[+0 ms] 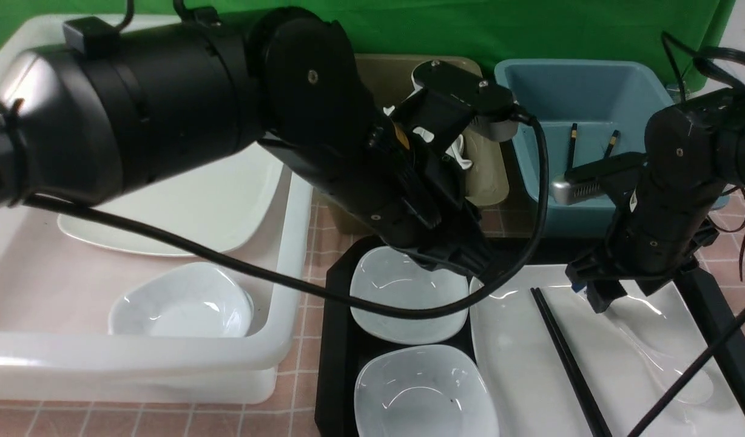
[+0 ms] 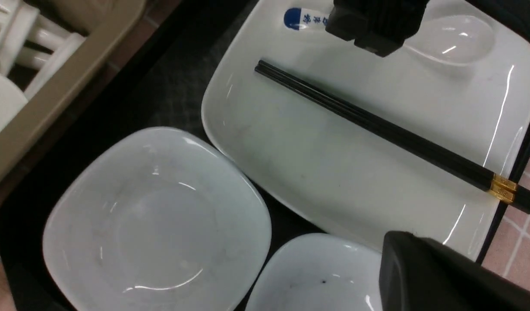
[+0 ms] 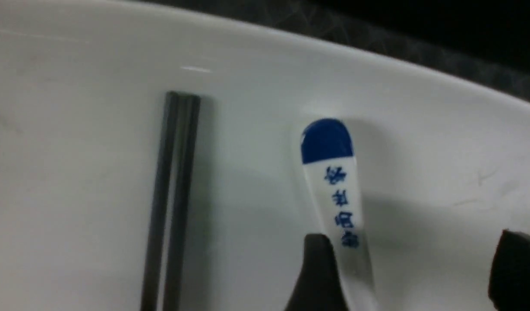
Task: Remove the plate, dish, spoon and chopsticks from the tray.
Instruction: Use the right arm to grab a soup spoon from the plate
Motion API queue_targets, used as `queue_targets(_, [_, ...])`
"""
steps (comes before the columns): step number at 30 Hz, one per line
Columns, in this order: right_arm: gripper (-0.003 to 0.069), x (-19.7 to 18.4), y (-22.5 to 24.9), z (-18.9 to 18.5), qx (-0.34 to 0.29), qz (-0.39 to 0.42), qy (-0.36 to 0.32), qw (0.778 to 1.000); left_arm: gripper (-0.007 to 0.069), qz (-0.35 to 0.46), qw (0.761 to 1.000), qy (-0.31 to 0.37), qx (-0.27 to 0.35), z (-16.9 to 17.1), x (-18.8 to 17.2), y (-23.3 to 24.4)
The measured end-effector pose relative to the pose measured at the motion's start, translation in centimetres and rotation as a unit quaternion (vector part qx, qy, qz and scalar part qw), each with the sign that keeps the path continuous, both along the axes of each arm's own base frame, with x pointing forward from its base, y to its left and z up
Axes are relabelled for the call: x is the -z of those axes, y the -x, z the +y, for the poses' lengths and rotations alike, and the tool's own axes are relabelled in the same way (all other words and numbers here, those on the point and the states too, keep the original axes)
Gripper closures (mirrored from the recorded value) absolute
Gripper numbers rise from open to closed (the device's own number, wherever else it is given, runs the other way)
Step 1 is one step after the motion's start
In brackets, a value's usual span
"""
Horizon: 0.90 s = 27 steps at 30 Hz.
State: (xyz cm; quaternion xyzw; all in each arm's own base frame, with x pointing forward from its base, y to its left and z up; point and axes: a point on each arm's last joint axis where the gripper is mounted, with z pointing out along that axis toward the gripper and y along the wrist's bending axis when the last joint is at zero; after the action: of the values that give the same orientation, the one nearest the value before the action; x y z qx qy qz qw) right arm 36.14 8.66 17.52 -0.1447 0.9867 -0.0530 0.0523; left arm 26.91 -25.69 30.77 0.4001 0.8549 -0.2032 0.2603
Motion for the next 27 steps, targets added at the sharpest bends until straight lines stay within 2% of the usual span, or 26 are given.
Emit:
queue_targets(7, [0.0110, 1.2, -0.1, 0.3, 0.011, 0.021, -0.015, 1.000, 0.0629, -0.016, 1.000, 0.012, -0.007, -0.1, -0.2, -0.3])
queue_targets(9, [0.0144, 1.3, -0.2, 0.4, 0.013, 0.023, -0.018, 0.999, 0.0628, -0.017, 1.000, 0.013, -0.008, -0.1, -0.2, -0.3])
queue_targets(11, [0.0229, 1.4, -0.1, 0.4, 0.014, 0.025, -0.019, 0.999, 0.0628, -0.018, 1.000, 0.013, -0.008, -0.1, -0.2, -0.3])
queue_targets(12, [0.0311, 1.5, -0.1, 0.4, 0.014, 0.027, -0.019, 0.999, 0.0628, -0.018, 1.000, 0.013, -0.008, -0.1, -0.2, -0.3])
queue_targets(13, [0.0326, 1.5, -0.1, 0.4, 0.014, 0.028, -0.019, 0.999, 0.0628, -0.018, 1.000, 0.013, -0.008, -0.1, -0.2, -0.3])
queue_targets(14, [0.0446, 1.5, -0.1, 0.4, 0.014, 0.029, -0.019, 0.999, 0.0628, -0.020, 1.000, 0.014, -0.009, -0.2, -0.3, -0.4])
queue_targets(16, [0.0503, 1.5, -0.1, 0.4, 0.016, 0.032, -0.019, 0.999, 0.0628, -0.025, 0.999, 0.018, -0.011, -0.2, -0.3, -0.4])
queue_targets(21, [0.0492, 1.5, 0.3, 0.3, 0.015, 0.049, -0.015, 0.999, 0.0628, -0.034, 0.999, 0.025, -0.015, -0.3, -0.5, -0.6])
queue_targets(27, [0.0492, -2.6, 1.6, 0.6, 0.005, 0.031, -0.054, 0.998, 0.0628, -0.034, 0.999, 0.026, -0.019, -0.2, -0.6, -0.6])
